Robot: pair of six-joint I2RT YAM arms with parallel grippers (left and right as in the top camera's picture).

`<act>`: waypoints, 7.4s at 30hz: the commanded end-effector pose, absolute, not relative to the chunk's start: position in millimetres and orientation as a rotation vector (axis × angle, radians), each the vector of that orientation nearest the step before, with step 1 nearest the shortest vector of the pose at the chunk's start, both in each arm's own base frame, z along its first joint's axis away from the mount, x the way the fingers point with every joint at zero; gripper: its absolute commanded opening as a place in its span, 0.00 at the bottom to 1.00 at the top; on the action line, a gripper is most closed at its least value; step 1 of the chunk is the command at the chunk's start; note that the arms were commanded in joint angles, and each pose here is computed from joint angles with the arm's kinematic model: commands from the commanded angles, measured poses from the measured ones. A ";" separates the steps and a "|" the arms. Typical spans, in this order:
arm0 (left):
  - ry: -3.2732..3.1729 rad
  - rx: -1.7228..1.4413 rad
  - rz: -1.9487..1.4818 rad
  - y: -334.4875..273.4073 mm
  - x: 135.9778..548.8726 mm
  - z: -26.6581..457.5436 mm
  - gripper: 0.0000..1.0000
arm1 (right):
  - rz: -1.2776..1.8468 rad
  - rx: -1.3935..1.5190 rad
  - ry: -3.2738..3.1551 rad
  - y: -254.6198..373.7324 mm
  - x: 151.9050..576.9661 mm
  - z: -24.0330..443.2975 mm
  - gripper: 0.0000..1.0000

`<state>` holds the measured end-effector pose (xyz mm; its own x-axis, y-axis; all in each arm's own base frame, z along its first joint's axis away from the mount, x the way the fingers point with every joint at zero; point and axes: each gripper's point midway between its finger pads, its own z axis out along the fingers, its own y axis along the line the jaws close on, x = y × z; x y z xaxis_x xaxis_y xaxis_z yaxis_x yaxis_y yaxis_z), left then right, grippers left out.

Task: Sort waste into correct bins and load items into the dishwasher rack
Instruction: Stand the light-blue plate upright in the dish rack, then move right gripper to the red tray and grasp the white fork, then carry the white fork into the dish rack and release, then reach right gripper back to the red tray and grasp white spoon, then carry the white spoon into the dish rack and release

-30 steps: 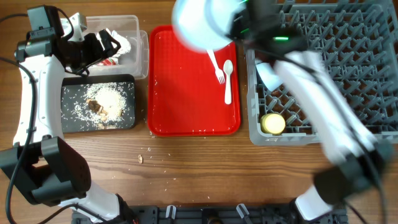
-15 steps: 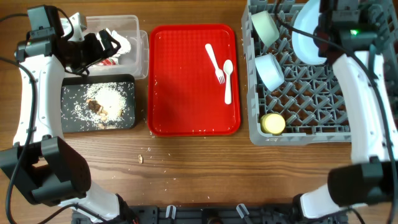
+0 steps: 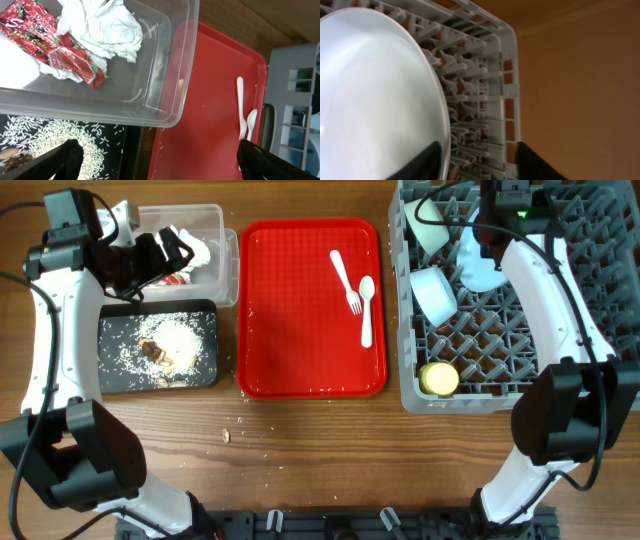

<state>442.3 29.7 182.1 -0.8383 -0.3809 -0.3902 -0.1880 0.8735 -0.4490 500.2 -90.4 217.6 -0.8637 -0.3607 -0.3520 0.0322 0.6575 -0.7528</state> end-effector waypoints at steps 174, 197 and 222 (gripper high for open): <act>2.541 -0.418 -0.540 32.9 444.1 191.6 1.00 | 0.217 -0.068 2.921 176.8 392.5 204.9 0.04; 2.541 -0.418 -0.540 32.9 444.1 191.6 1.00 | -0.165 0.457 3.052 -53.4 310.1 105.2 0.04; 2.541 -0.419 -0.540 32.9 444.1 191.6 1.00 | 0.636 0.315 2.585 74.8 280.9 317.3 1.00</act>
<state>442.1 30.2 181.7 -0.8383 -0.3813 -0.3897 -0.1904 0.8745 -0.4460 291.3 63.5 297.5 -0.8926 0.1618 -0.4208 -0.0001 0.9333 0.3590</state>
